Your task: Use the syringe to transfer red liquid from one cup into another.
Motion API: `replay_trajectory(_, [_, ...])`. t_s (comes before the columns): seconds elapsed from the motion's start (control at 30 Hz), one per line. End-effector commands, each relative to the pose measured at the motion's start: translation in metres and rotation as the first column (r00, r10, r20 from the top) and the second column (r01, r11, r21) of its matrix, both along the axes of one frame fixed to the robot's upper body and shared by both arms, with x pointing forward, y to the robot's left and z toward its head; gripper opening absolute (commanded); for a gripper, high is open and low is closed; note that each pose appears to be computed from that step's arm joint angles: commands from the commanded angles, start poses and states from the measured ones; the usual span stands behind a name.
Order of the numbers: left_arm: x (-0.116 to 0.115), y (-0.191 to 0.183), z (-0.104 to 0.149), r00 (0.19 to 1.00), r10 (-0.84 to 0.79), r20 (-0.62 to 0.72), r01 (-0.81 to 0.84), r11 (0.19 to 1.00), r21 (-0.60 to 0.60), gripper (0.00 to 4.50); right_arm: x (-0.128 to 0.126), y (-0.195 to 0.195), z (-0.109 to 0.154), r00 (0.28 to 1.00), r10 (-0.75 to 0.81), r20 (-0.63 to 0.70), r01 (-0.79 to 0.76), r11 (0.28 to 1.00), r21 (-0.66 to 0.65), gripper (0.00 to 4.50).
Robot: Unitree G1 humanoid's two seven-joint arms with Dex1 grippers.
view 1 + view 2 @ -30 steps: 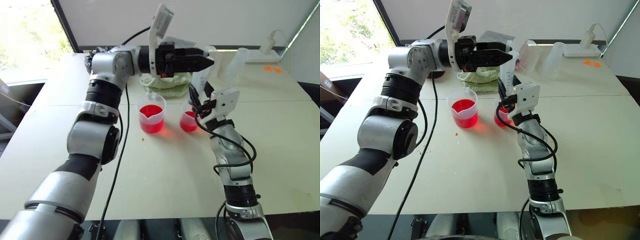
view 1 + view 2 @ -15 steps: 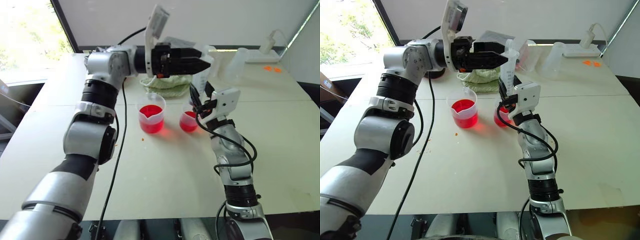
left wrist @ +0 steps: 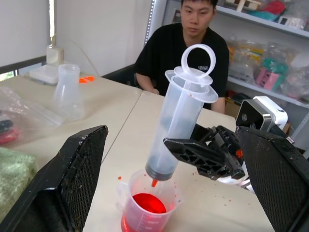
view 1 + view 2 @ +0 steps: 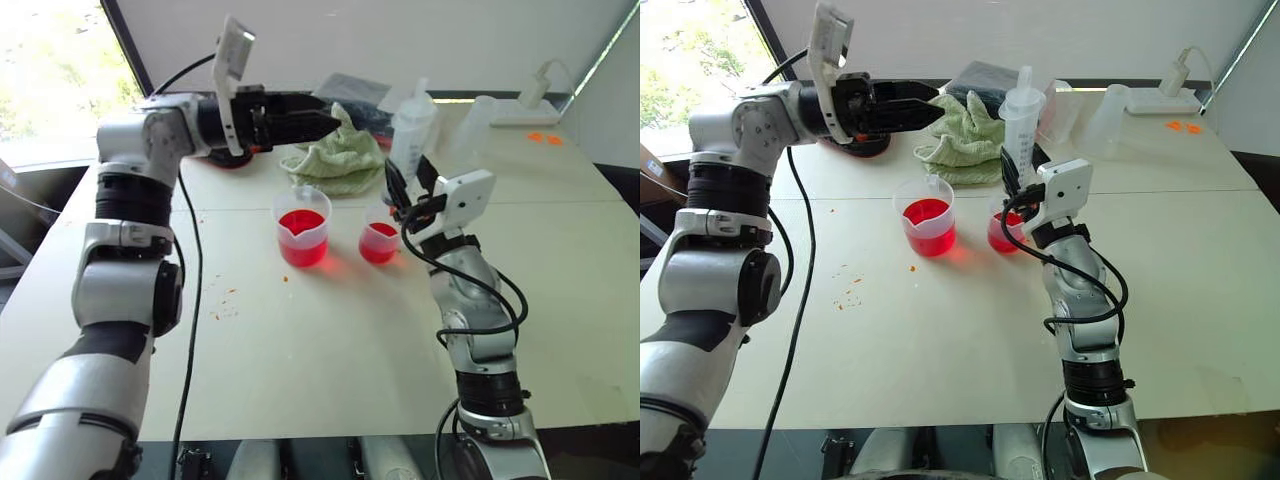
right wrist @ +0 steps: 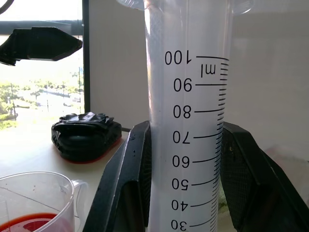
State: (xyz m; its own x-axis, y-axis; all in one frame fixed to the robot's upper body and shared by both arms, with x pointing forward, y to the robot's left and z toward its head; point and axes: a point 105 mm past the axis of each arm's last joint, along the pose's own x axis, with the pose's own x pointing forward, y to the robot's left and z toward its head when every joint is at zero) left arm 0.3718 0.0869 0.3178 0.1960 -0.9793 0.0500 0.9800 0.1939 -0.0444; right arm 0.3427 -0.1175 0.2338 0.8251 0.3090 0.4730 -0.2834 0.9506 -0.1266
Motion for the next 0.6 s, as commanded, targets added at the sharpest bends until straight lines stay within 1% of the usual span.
replay_trajectory(0.03, [-0.010,0.012,0.005,0.998,0.028,0.051,-0.028,1.000,-0.003,4.46,-0.011,-0.003,0.023,0.997,0.007,0.073,-0.008,1.000,0.018,1.41])
replay_trajectory(0.17, [-0.008,0.028,-0.019,0.992,0.117,0.048,-0.119,0.992,0.038,4.46,-0.012,-0.013,0.039,0.997,-0.014,0.072,0.011,0.999,0.041,1.41])
replay_trajectory(0.27, [-0.011,0.037,-0.028,0.987,0.158,0.024,-0.158,0.987,0.025,4.46,-0.010,-0.029,0.051,0.998,-0.051,0.040,0.048,0.996,0.074,1.41])
replay_trajectory(0.37, [-0.015,0.041,-0.034,0.984,0.178,0.011,-0.178,0.984,0.020,4.46,-0.005,-0.045,0.051,0.996,-0.084,-0.023,0.086,0.991,0.106,1.41])
replay_trajectory(0.47, [-0.021,0.044,-0.041,0.982,0.190,0.000,-0.190,0.982,0.010,4.46,0.000,-0.063,0.054,0.988,-0.116,-0.101,0.130,0.982,0.139,1.41])
replay_trajectory(0.5, [-0.024,0.043,-0.043,0.982,0.189,0.000,-0.189,0.982,0.009,4.46,0.004,-0.069,0.052,0.981,-0.136,-0.138,0.153,0.980,0.124,1.41])
replay_trajectory(0.6, [-0.038,0.043,-0.046,0.987,0.158,0.007,-0.158,0.987,0.003,4.46,0.016,-0.086,0.039,0.927,-0.173,-0.334,0.199,0.979,0.045,1.41])
